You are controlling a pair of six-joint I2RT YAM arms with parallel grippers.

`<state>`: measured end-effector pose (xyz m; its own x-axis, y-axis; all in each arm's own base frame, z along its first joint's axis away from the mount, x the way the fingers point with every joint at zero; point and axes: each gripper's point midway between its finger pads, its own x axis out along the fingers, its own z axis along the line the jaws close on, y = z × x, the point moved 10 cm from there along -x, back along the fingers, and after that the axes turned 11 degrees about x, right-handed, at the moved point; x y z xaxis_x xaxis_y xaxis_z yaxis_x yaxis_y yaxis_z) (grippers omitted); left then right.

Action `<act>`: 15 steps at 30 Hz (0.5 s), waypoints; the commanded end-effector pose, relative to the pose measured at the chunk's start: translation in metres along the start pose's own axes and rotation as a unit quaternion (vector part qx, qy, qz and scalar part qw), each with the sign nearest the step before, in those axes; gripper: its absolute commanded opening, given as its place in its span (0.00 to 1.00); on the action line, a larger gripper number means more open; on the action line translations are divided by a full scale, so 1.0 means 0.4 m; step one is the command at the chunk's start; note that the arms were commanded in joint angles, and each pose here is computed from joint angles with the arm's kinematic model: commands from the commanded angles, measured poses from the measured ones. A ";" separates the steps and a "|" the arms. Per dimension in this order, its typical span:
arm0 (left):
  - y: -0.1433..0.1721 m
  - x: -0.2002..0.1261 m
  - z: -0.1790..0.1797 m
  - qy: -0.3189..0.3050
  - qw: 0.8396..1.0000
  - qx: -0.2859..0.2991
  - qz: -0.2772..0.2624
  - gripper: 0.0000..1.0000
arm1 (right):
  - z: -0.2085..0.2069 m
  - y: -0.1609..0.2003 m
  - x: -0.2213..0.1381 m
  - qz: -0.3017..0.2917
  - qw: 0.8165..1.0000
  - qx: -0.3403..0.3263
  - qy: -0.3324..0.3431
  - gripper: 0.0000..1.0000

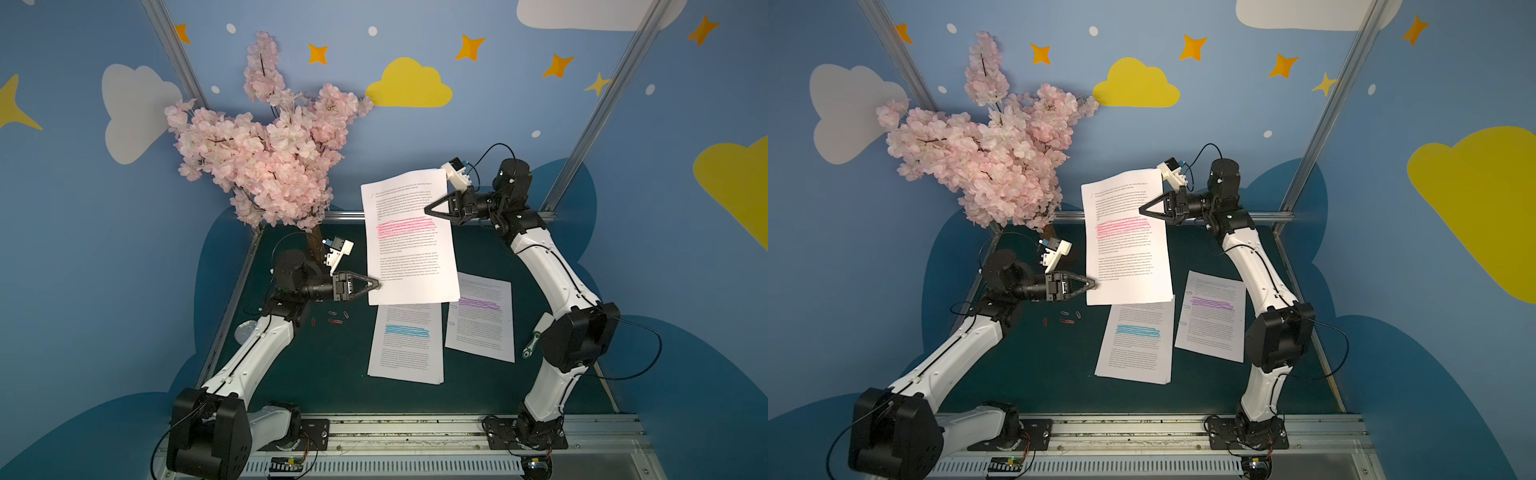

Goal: Unclip the paperclips from the documents
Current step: Remove the paper clip from the document.

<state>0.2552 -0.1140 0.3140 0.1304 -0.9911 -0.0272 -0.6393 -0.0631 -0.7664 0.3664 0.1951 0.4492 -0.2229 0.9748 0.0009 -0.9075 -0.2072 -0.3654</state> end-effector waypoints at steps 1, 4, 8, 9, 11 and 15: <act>-0.009 -0.007 -0.019 0.001 1.000 0.015 0.000 0.15 | 0.023 -0.010 -0.006 0.000 1.000 -0.029 -0.003 0.00; -0.010 -0.008 -0.019 -0.002 1.000 0.015 -0.001 0.14 | 0.025 -0.011 -0.021 -0.006 1.000 -0.031 0.000 0.00; -0.014 -0.013 -0.022 -0.008 1.000 0.018 -0.004 0.19 | 0.023 -0.010 -0.031 -0.009 1.000 -0.029 0.002 0.00; -0.014 -0.013 -0.023 -0.009 1.000 0.018 -0.004 0.19 | 0.024 -0.009 -0.031 -0.009 1.000 -0.030 0.002 0.00; -0.015 -0.017 -0.022 -0.012 1.000 0.017 -0.005 0.19 | 0.022 -0.007 -0.034 -0.010 1.000 -0.028 0.003 0.00; -0.016 -0.020 -0.022 -0.011 1.000 0.018 -0.004 0.15 | 0.025 -0.007 -0.038 -0.012 0.999 -0.031 0.004 0.00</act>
<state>0.2538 -0.1085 0.3114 0.1548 -0.9869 -0.0448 -0.6509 -0.0678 -0.7561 0.3732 0.1816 0.4495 -0.1882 0.9821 0.0009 -0.9122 -0.1744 -0.3707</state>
